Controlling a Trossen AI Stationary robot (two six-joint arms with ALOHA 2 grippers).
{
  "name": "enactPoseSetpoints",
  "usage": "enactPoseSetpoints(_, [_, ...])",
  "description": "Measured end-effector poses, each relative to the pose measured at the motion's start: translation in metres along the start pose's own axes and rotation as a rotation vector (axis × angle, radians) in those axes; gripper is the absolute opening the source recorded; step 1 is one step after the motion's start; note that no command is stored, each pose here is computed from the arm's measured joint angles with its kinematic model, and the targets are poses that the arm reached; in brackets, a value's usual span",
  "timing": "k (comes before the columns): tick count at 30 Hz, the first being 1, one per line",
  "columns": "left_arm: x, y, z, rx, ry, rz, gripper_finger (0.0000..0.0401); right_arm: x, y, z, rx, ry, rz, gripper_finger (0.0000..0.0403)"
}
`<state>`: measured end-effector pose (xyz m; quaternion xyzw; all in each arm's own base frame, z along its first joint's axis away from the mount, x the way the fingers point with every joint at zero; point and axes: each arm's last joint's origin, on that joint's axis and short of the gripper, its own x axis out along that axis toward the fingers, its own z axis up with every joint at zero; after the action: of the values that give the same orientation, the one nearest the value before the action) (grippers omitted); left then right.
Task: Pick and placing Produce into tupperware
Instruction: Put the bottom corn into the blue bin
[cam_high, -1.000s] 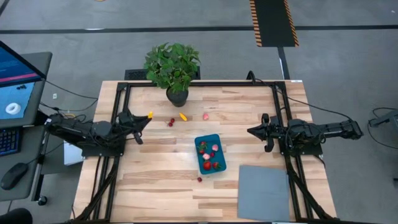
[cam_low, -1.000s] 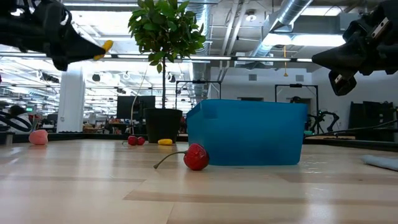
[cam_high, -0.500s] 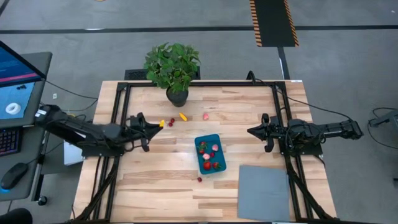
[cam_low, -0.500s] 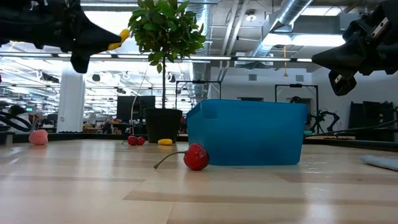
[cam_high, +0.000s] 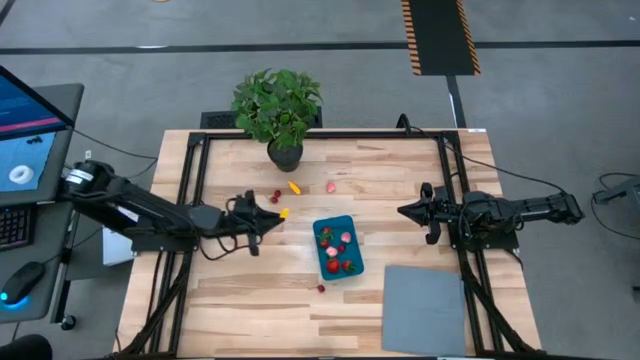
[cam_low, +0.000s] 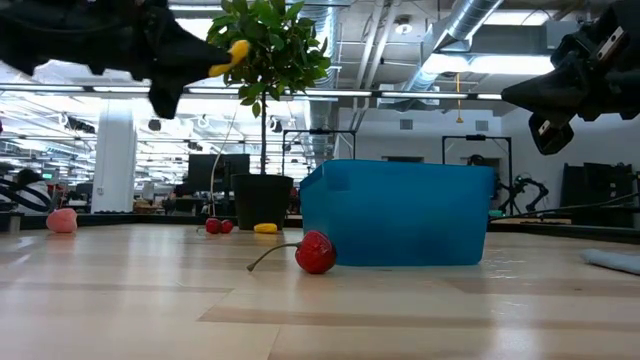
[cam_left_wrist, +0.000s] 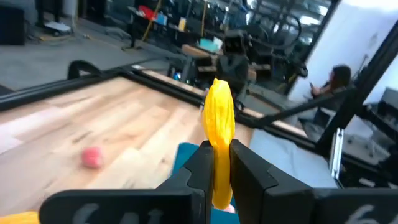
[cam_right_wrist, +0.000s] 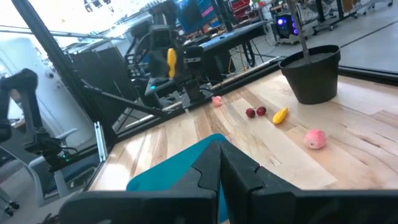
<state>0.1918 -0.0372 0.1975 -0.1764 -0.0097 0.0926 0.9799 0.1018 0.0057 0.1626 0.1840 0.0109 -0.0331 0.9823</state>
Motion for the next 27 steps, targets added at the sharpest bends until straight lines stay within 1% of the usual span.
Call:
enactPoseSetpoints(2, [0.012,-0.007,0.001,0.019,0.022,-0.014,0.0029,0.0,0.0,0.0,0.0,0.0,0.0,0.0031])
enactPoseSetpoints(5, [0.027,-0.017,-0.001,0.136,0.062,-0.082,0.0029,0.0,0.0,0.0,0.005,0.0,0.001,0.0031])
enactPoseSetpoints(7, [0.036,-0.023,-0.001,0.178,0.071,-0.105,0.0029,0.0,0.0,0.0,0.019,0.0,0.001,0.0031])
enactPoseSetpoints(11, [0.05,-0.027,-0.004,0.153,0.081,-0.079,0.0029,0.0,0.0,0.0,0.02,0.001,0.004,0.0031])
enactPoseSetpoints(15, [0.068,-0.032,-0.011,0.122,0.124,-0.099,0.0029,0.0,0.0,0.0,0.02,0.002,0.005,0.0031])
enactPoseSetpoints(20, [0.094,-0.036,-0.026,0.126,0.198,-0.131,0.0029,0.0,0.0,0.0,0.019,0.002,0.006,0.0031])
enactPoseSetpoints(22, [0.106,-0.037,-0.028,0.094,0.205,-0.133,0.0029,0.0,0.0,0.0,0.019,0.003,0.006,0.0031])
enactPoseSetpoints(27, [0.132,-0.035,-0.039,0.106,0.263,-0.177,0.0029,0.0,0.0,0.0,0.019,0.003,0.006,0.0031])
